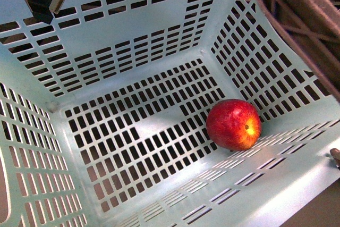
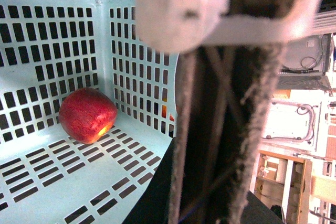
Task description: Pick apple with right arm and hold basket with left
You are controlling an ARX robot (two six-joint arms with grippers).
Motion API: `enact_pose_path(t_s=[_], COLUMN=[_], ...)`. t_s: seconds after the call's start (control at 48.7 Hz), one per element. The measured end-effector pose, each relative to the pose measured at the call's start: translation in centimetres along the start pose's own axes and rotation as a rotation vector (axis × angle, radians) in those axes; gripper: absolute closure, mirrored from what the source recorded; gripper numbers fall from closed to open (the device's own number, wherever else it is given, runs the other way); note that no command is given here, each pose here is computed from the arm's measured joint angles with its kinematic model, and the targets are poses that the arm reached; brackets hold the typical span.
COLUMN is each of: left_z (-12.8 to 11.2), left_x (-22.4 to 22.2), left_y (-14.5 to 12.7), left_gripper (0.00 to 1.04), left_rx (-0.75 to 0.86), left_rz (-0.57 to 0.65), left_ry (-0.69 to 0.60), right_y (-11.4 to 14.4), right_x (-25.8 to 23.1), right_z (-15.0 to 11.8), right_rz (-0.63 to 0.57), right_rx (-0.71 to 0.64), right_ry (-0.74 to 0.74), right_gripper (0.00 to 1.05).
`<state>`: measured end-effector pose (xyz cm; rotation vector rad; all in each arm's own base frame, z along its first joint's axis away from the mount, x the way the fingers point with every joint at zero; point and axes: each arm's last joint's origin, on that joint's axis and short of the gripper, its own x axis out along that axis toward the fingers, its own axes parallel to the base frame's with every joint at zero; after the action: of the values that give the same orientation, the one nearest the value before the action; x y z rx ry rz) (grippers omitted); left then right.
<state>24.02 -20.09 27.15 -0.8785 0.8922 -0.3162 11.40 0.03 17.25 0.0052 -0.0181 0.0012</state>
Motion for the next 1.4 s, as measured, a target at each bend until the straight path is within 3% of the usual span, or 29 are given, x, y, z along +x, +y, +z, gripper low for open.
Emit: enact_pose_path(t_s=[0.739, 1.293, 1.396], left_z=[0.0, 0.0, 0.5], left_x=[0.0, 0.0, 0.0], left_y=[0.0, 0.0, -0.3], left_gripper=[0.98, 0.98, 0.98], left_rx=[0.0, -0.001, -0.059], left_rz=[-0.001, 0.001, -0.012], left_ry=[0.001, -0.013, -0.116], right_y=[0.0, 0.0, 0.0], right_x=[-1.7, -1.7, -1.7], right_z=[-0.3, -0.3, -0.3], right_rz=[0.0, 0.0, 0.0], right_rx=[-0.002, -0.002, -0.002], right_ry=[0.005, 0.005, 0.005], right_gripper=[1.02, 0.09, 0.09])
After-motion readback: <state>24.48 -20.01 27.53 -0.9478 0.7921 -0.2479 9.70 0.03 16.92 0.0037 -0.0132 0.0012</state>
